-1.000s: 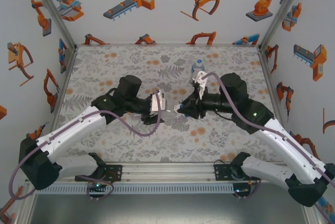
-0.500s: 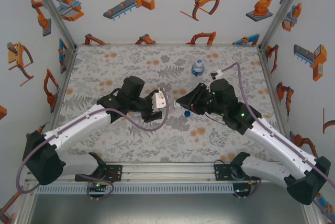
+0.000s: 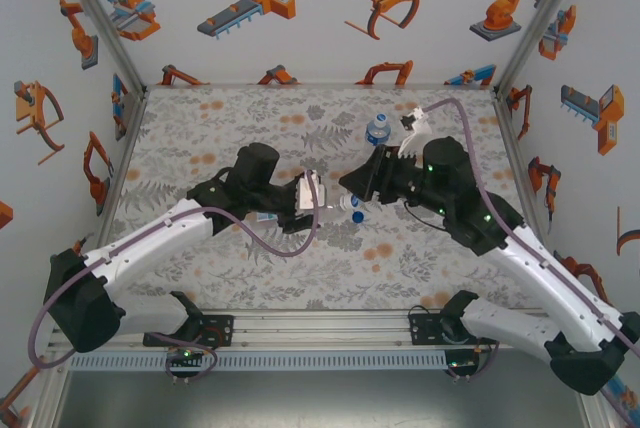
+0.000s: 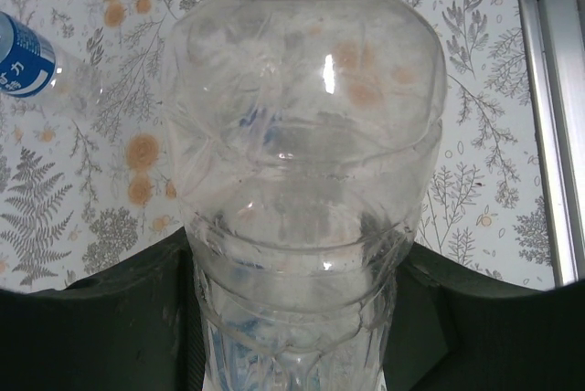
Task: Screw on the bottle caps
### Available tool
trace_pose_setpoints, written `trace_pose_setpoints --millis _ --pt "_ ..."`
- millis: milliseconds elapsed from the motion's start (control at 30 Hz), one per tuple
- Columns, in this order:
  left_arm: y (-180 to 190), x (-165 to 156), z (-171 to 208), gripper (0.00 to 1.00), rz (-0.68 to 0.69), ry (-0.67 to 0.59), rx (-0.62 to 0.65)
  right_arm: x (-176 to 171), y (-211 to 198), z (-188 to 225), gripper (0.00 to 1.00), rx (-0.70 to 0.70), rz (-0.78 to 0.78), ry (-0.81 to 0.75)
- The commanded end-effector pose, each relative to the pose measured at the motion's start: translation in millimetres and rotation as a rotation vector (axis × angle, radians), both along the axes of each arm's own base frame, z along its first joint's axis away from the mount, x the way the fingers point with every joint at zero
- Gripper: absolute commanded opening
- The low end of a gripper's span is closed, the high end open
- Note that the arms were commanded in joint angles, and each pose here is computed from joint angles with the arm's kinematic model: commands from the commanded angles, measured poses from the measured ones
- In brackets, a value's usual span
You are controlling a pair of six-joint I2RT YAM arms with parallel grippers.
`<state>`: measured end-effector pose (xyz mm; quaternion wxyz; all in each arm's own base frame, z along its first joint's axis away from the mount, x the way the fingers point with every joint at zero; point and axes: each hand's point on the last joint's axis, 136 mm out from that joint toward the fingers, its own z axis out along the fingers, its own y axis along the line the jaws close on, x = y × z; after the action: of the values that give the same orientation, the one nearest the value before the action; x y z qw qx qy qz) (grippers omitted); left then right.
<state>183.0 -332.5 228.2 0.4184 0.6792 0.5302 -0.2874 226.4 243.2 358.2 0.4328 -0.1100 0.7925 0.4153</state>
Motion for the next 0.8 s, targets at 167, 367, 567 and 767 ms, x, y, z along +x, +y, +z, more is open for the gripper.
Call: trace_pose_setpoints --millis 167,367,567,767 --pt "-2.6 -19.5 18.7 0.00 -0.107 0.017 -0.053 -65.3 16.7 26.3 0.54 -0.289 0.523 -0.644" --pt "2.2 -28.7 19.0 0.00 -0.137 0.032 -0.044 -93.0 20.9 11.4 0.54 -0.353 0.736 -0.838" --pt "4.2 -30.5 20.2 0.00 -0.137 0.036 -0.039 -95.0 24.2 -5.6 0.50 -0.367 0.787 -0.827" --pt "3.8 -30.3 22.6 0.00 -0.134 0.037 -0.045 -91.6 28.5 -16.8 0.46 -0.377 0.786 -0.816"
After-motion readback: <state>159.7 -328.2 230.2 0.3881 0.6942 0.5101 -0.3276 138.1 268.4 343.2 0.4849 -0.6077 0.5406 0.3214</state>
